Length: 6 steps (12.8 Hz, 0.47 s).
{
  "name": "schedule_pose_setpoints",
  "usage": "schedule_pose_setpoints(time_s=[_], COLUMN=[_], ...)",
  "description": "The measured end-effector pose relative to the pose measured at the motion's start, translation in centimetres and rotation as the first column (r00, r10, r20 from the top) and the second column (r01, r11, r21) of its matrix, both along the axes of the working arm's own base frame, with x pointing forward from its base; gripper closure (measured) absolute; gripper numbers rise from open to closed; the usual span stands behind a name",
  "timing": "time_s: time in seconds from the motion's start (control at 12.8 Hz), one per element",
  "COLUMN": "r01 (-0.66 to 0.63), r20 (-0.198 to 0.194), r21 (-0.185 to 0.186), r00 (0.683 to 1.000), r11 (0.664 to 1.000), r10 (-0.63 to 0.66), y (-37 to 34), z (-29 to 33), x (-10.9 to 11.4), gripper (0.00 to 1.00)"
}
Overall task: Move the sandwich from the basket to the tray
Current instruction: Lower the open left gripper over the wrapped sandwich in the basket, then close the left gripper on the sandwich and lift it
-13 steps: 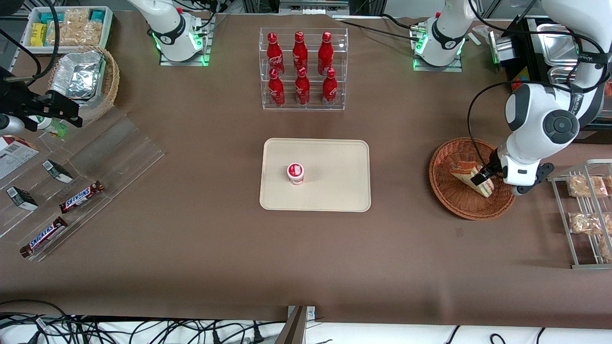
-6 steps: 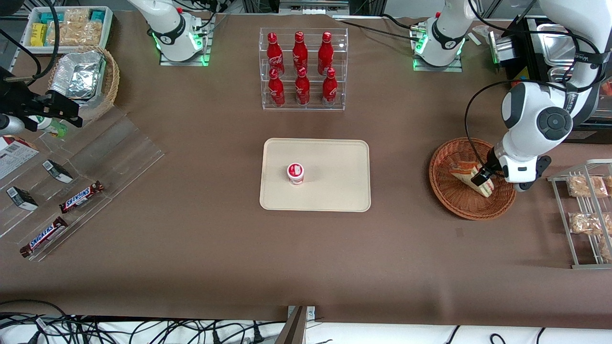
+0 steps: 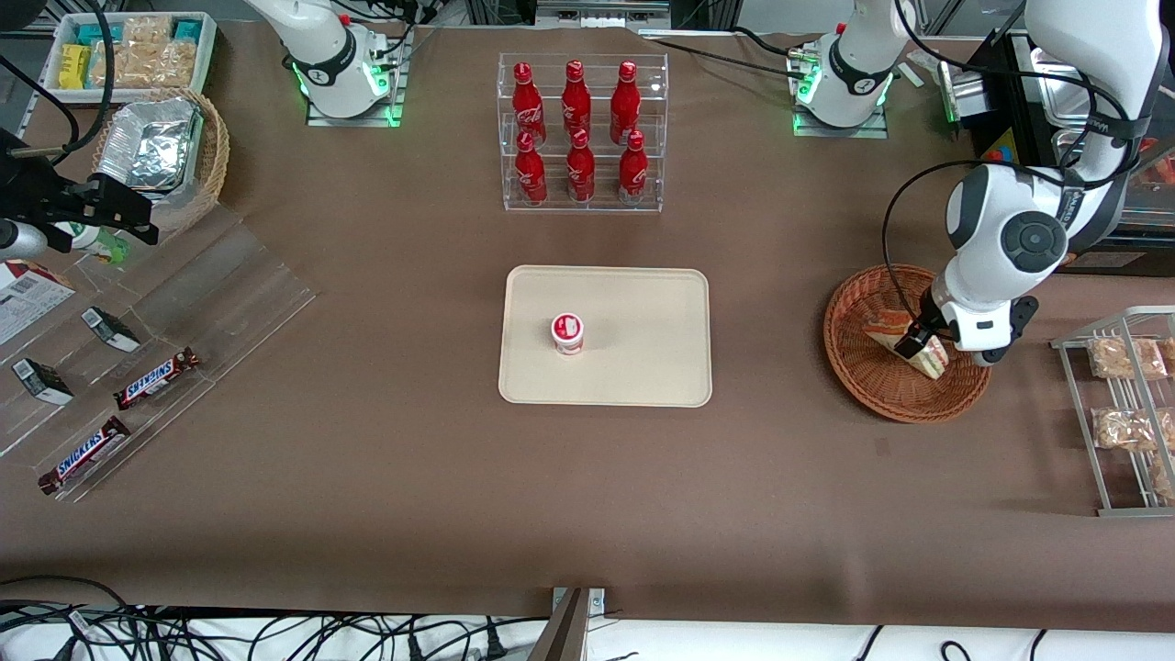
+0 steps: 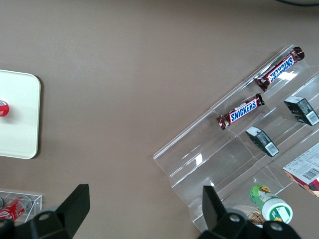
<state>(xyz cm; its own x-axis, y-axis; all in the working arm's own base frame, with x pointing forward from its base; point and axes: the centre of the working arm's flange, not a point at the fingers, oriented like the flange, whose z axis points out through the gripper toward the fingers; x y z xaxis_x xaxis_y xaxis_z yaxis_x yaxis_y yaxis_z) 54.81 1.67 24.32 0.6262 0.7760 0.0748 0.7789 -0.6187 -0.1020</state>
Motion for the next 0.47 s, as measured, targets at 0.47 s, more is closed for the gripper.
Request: schedule_pose_setpoints(time_s=[0.47], r01=[-0.014], r20=[-0.002], r21=[0.007], r00=[1.000], r11=[1.000], r10=[0.014], y=[-0.77], z=[-0.69], x=[-0.02], gripper=[0.00])
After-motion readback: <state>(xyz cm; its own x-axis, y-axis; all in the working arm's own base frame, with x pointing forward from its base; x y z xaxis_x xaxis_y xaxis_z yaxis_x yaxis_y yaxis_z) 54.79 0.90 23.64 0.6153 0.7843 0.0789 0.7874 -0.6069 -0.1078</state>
